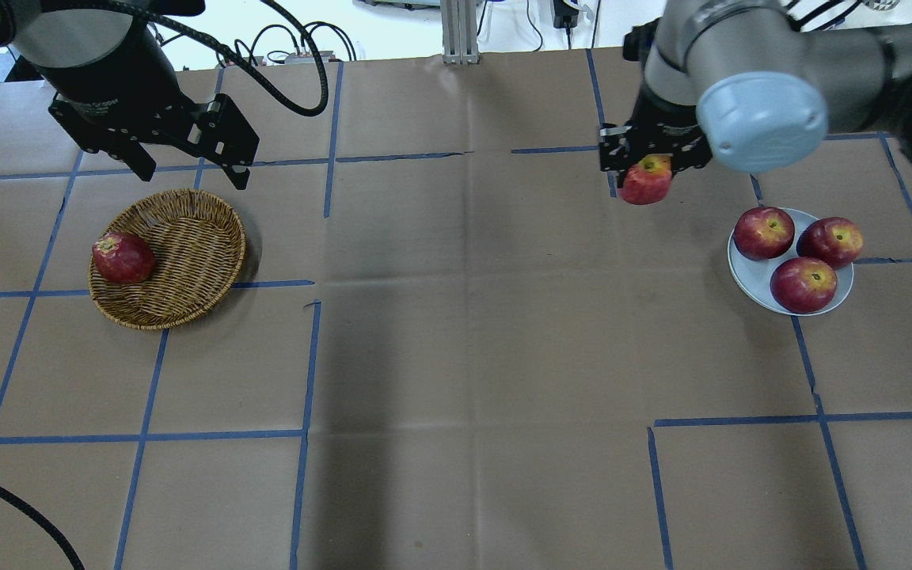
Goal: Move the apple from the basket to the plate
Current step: 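Lift the apple and carry it with the right gripper to the plate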
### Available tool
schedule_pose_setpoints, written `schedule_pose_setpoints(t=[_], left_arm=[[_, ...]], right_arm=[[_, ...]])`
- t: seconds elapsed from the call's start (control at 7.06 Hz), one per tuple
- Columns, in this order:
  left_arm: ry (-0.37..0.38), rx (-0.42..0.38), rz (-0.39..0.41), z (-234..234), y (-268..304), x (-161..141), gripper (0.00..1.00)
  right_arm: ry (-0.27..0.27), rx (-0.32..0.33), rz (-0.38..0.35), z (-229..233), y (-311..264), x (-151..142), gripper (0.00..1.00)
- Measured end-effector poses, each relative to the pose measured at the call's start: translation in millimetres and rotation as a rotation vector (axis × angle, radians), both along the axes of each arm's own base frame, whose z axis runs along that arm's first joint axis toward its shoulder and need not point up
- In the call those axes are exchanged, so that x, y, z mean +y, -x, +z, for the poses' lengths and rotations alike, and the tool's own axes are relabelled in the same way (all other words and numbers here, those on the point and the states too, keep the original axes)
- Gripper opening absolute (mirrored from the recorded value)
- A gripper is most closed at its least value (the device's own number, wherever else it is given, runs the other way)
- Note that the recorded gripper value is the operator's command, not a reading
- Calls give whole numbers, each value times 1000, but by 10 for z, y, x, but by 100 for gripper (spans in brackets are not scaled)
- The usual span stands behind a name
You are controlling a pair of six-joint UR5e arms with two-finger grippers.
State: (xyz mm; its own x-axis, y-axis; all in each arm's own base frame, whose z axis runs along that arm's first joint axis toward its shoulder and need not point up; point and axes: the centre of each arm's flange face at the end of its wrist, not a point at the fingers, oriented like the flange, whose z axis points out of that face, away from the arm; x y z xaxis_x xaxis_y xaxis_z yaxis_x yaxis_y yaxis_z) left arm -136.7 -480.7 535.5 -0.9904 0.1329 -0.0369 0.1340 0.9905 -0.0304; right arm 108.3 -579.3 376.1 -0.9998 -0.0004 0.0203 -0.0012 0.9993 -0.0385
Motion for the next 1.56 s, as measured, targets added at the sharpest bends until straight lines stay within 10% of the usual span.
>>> schedule_pose_setpoints(t=[0.71,1.56], left_arm=[[-1,-1,0,-1,-1,1,99],[-2,-1,0,-2,-1,2,99]], right_arm=[[-71,-13,160,-324,2078,97,57],[-138,-46,166,-1044,2266,97,58]])
